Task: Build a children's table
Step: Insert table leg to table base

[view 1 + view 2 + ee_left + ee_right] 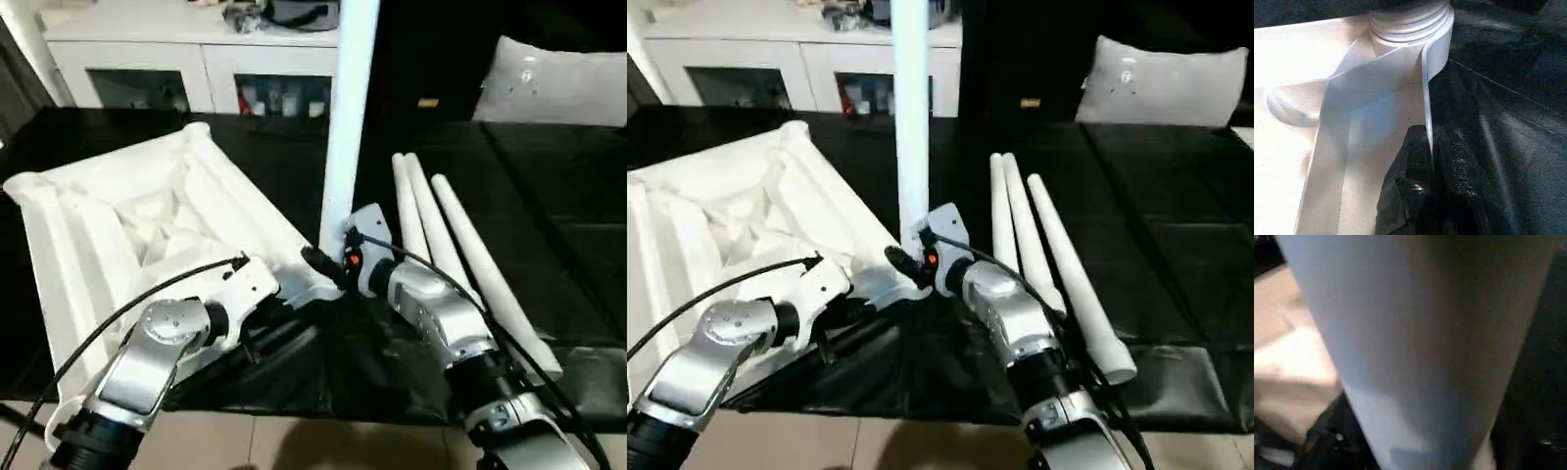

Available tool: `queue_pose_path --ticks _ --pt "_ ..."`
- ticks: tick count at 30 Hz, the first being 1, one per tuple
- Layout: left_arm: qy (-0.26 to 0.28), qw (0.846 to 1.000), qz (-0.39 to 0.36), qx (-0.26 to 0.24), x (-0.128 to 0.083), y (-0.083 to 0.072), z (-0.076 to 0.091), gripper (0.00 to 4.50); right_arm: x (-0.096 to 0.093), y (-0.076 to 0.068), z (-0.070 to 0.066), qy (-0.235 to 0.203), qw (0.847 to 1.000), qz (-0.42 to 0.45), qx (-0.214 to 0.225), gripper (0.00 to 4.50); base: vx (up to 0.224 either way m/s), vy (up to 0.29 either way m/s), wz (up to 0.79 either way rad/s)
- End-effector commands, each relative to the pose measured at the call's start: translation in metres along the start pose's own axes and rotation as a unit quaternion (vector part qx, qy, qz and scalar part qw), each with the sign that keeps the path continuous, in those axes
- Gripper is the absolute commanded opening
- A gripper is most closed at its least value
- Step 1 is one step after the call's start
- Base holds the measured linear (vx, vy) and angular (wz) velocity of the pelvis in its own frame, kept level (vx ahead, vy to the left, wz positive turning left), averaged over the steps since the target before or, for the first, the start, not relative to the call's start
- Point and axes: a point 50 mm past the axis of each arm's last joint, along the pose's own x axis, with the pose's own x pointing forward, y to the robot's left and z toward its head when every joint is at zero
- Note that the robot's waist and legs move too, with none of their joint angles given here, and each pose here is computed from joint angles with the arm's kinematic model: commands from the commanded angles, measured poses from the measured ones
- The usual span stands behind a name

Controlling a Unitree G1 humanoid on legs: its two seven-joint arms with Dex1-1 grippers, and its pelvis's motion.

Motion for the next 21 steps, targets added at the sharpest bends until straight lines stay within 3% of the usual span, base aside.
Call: queue_pose_path --ticks 1,7,13,18,21 --pt "0.009 1.0 -0.014 0.015 0.001 0.0 -0.001 0.0 -0.008 -0.009 -0.028 0.061 0.998 -0.028 0.013 3.4 0.0 0.0 0.0" --pt "0.014 1.0 -0.013 0.02 0.0 0.006 -0.001 0.0 -0.013 -0.01 -0.026 0.05 0.998 -0.023 0.004 3.94 0.0 0.0 0.0" --pt "0.029 0.998 -0.029 0.047 -0.001 0.016 -0.003 0.0 -0.025 -0.013 -0.011 0.022 0.999 -0.018 -0.034 4.46 0.0 0.0 0.0" --pt "0.034 0.996 -0.05 0.067 -0.004 0.02 -0.007 0.0 -0.034 -0.014 0.0 0.008 0.998 -0.002 -0.063 4.46 0.0 0.0 0.0" --pt "0.039 0.992 -0.079 0.094 -0.007 0.023 -0.008 0.0 -0.047 -0.021 0.012 0.011 0.994 0.02 -0.103 4.46 0.0 0.0 0.0"
